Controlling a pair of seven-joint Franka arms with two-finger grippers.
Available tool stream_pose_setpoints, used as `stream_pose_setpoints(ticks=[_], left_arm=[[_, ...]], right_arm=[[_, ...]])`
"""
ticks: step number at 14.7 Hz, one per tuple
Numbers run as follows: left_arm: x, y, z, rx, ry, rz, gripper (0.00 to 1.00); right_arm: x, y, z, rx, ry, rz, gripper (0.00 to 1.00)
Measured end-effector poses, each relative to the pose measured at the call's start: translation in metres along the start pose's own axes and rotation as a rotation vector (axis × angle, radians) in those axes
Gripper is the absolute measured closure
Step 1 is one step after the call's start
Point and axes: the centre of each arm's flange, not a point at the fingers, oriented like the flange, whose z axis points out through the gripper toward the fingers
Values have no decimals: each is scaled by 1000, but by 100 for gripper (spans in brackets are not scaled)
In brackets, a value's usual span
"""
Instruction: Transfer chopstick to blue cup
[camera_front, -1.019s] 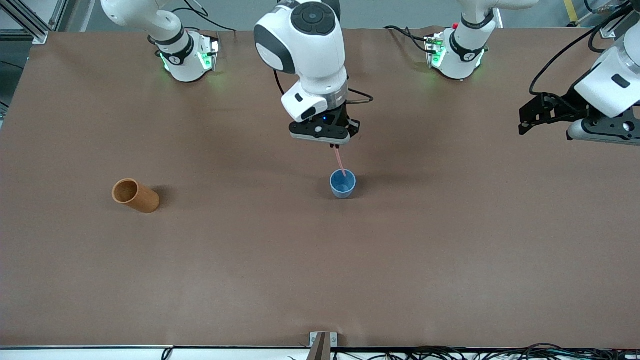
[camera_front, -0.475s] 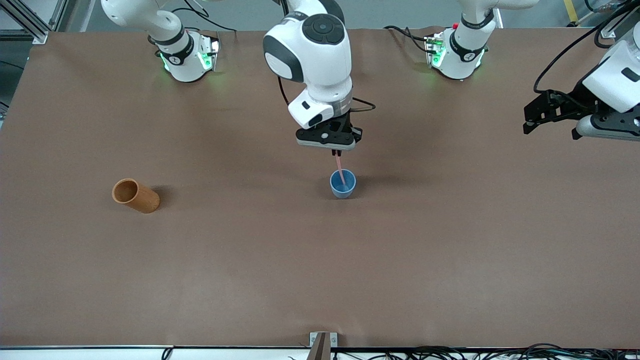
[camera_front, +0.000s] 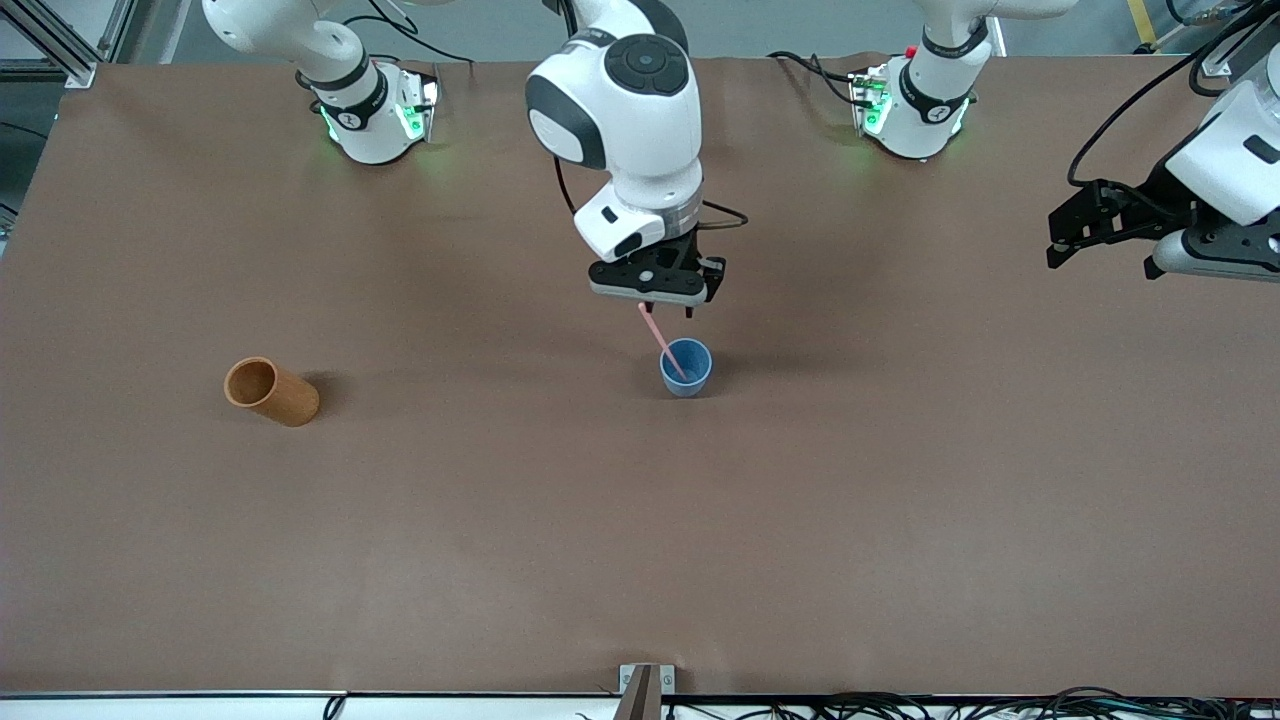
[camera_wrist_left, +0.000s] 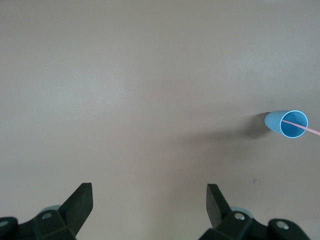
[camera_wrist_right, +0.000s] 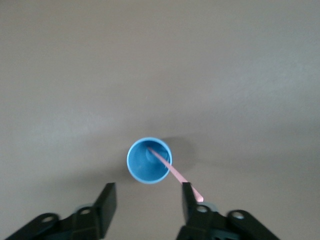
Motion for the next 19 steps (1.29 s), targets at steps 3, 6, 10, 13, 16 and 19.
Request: stream_pose_setpoints(ticks=[3,6,10,13,16,19], left_arm=[[0,0,0,0,0,-1,0],[0,-1,0,0,0,-1,0],[0,-1,0,0,0,-2,0],[0,-1,0,0,0,-1,0],[0,-1,0,0,0,-1,0],[0,0,0,0,0,-1,0]], right_arm=[[52,44,-45,-27,7,31,7],[104,122,-109,-101,-31,6,0],[148,232,-146,-153,-78,-16,0],[153,312,-140,-193,-135,0,0],[154,377,-135,-214,-173,41,0],[161,444,-130,-216,-209,10,0]])
